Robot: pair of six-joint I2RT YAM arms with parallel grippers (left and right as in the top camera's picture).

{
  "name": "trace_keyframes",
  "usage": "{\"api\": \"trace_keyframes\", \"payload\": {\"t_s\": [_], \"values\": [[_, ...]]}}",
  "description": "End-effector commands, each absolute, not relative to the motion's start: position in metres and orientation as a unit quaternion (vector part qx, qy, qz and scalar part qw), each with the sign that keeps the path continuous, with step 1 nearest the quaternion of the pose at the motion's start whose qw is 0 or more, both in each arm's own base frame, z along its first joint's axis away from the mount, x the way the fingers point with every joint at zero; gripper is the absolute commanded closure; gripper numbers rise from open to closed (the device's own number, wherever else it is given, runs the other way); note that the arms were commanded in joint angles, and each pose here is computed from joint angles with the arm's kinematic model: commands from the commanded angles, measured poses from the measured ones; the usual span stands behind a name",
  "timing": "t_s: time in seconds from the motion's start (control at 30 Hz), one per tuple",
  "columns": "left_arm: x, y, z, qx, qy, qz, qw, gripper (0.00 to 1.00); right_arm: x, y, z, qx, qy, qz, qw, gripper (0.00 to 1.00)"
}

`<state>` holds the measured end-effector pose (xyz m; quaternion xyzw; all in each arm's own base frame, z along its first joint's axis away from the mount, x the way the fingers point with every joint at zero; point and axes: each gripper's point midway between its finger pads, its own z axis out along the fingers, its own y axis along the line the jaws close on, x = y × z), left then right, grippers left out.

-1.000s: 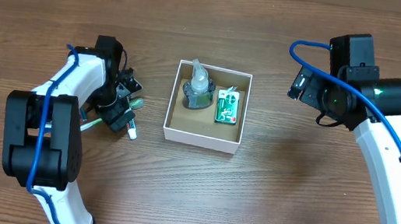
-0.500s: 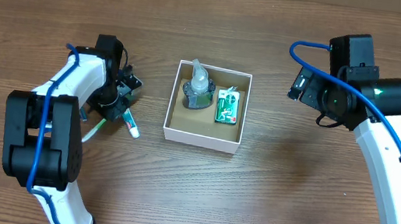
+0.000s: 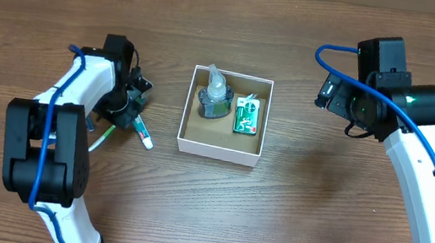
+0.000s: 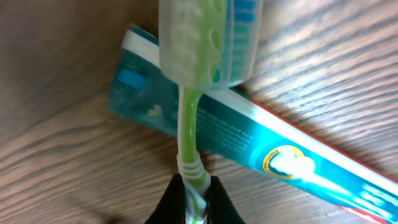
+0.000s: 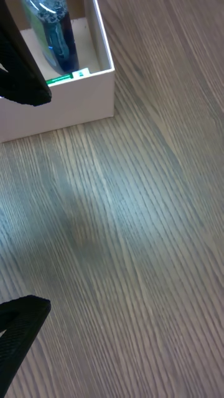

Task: Pack container
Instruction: 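Lift the green toothbrush with the left gripper and drop it in the box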

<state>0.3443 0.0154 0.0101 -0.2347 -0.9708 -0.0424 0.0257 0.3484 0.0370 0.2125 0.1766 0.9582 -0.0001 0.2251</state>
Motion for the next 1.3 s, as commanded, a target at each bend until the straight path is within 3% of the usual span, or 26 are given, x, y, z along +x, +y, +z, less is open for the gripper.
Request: {"api": "trace_keyframes", "payload": {"t_s": [0.0,0.2,0.4,0.77,1.27], "values": [[0.382,0.012,0.086,-0.212,-0.971,-0.065,-0.090,0.96,0.352,0.031,0.216,0.179,0.955,-0.012,0.237,0.00],[0.385,-0.021,0.173,-0.235,-0.948,-0.056,-0.209,0.96,0.350,0.019,0.223,0.226,0.943,-0.005,0.245,0.00],[0.361,-0.094,0.219,-0.326,-0.905,-0.026,-0.273,0.96,0.350,-0.005,0.229,0.264,0.932,0.023,0.249,0.00],[0.330,-0.216,0.177,-0.489,-0.840,0.019,-0.235,0.96,0.350,-0.012,0.228,0.278,0.929,0.038,0.243,0.00],[0.325,-0.248,0.118,-0.521,-0.836,0.023,-0.174,0.96,0.350,-0.012,0.228,0.276,0.929,0.037,0.243,0.00]]}}
